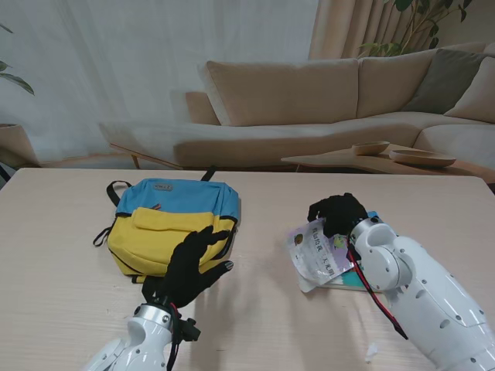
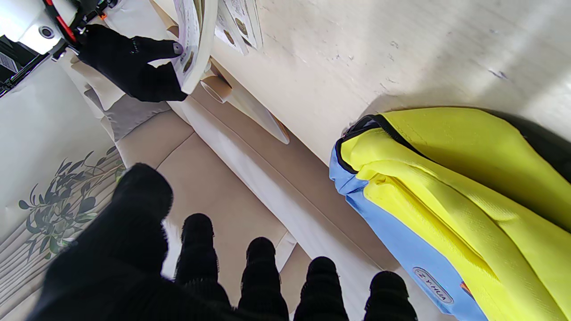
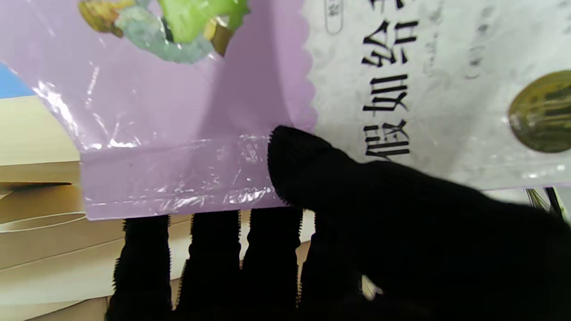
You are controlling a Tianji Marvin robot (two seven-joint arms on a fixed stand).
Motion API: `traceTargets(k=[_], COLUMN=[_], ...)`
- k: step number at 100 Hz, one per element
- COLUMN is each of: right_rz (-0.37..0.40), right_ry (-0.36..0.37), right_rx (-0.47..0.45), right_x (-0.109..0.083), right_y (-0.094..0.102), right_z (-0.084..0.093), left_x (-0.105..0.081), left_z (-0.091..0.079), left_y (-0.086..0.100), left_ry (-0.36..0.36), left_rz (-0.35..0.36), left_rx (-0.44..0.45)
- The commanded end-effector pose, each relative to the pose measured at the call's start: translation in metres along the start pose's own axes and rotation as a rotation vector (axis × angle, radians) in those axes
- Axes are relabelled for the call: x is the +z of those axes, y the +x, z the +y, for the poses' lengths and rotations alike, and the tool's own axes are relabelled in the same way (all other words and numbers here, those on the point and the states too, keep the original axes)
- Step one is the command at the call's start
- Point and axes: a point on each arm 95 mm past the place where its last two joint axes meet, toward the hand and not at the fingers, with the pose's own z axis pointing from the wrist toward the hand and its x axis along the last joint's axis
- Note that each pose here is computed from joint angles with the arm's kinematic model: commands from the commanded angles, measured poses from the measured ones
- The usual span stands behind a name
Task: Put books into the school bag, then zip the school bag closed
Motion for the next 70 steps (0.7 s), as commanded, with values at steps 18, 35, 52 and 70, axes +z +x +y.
traceTargets(k=[18,35,52,70], right_rz=[0.046,0.055,0.062,0.067], right_ry=[-0.052,-0.127,-0.197,-0.262], right_rx=[0.101,0.152,0.189,0.222], right_x=[-0.019,-0.037,-0.051,-0.059], right_y=[0.015,0.021,0.029,0.041], right_z=[0.009,0.027,0.045,0.061], left_x=[-0.001,0.005,0.013,0.022], left_z=[0.003,0.002,-0.003,-0.016], left_y=[0.004,0.007,0.012,0.017], left_ry=[-0.017,-0.013,-0.037,-0.111], left_rz=[0.004,0.011,0.028,0.081], left_rx=[-0.016,-0.035,-0.092,-0.101])
